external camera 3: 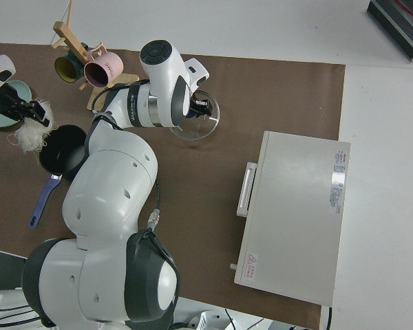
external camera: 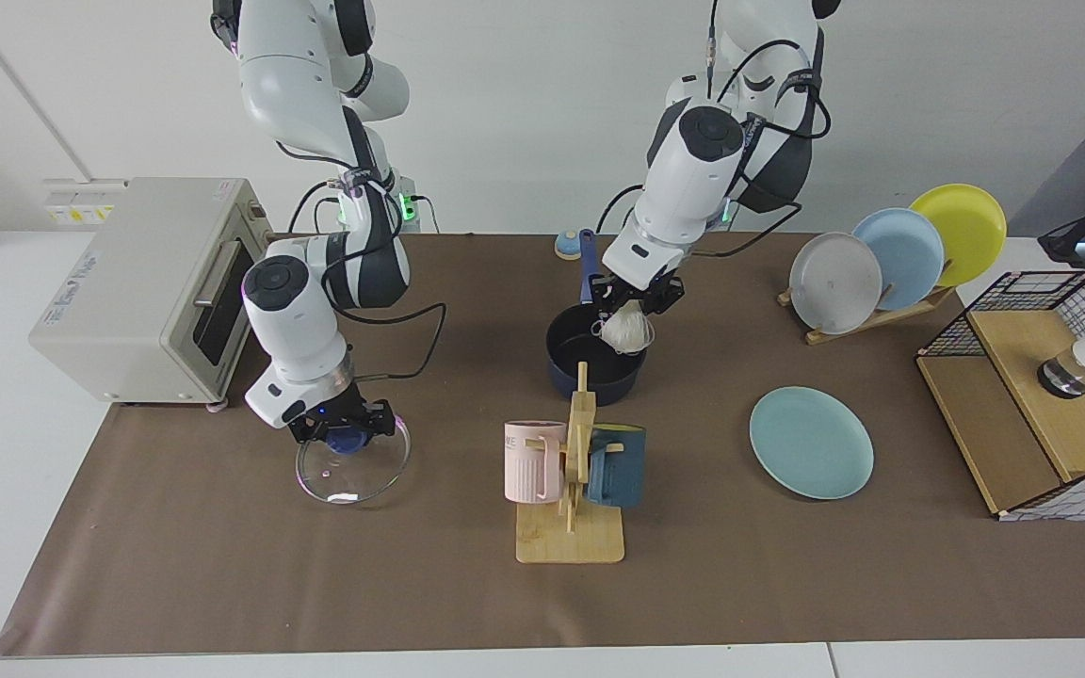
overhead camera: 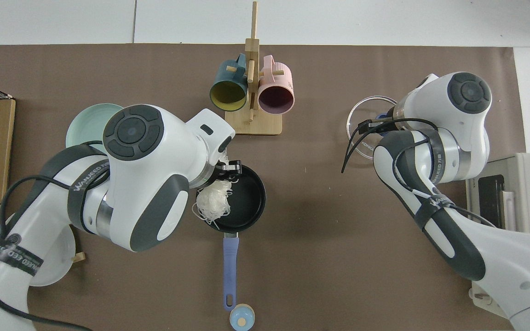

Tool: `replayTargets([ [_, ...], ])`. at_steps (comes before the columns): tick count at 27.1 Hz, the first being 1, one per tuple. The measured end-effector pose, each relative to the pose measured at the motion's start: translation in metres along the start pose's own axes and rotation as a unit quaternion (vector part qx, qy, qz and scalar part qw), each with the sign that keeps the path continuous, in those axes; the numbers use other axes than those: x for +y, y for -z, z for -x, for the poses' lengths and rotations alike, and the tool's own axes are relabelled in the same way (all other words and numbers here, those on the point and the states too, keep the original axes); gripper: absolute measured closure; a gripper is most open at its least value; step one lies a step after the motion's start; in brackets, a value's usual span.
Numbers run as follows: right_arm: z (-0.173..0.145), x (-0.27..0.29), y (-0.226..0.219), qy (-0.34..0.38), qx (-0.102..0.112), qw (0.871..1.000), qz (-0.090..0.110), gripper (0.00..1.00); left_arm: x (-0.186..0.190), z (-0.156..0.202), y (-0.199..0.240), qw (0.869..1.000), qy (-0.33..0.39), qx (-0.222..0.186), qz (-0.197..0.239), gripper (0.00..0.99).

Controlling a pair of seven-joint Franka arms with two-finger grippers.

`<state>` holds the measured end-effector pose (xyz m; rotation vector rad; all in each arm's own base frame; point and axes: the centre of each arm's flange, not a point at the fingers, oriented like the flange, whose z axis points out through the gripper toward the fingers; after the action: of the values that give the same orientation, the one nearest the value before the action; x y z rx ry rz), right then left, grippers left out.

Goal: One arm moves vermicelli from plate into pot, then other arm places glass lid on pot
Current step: 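Carry the vermicelli into the pot with the left gripper while the right lifts the lid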

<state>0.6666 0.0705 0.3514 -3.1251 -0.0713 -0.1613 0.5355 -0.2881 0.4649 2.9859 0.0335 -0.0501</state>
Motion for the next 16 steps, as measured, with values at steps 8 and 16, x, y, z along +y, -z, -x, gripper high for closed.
replayTargets([
  [8, 0.012, -0.001, 0.049, 0.001, -0.025, 1.0, -0.001, 0.56, 0.006, 0.001, -0.05, 1.0, -0.006, -0.009, 0.009, 0.586],
  [16, 0.035, -0.002, 0.076, 0.003, -0.055, 0.999, -0.001, 0.56, 0.01, 0.003, -0.094, 0.999, -0.01, -0.028, 0.013, 0.586],
])
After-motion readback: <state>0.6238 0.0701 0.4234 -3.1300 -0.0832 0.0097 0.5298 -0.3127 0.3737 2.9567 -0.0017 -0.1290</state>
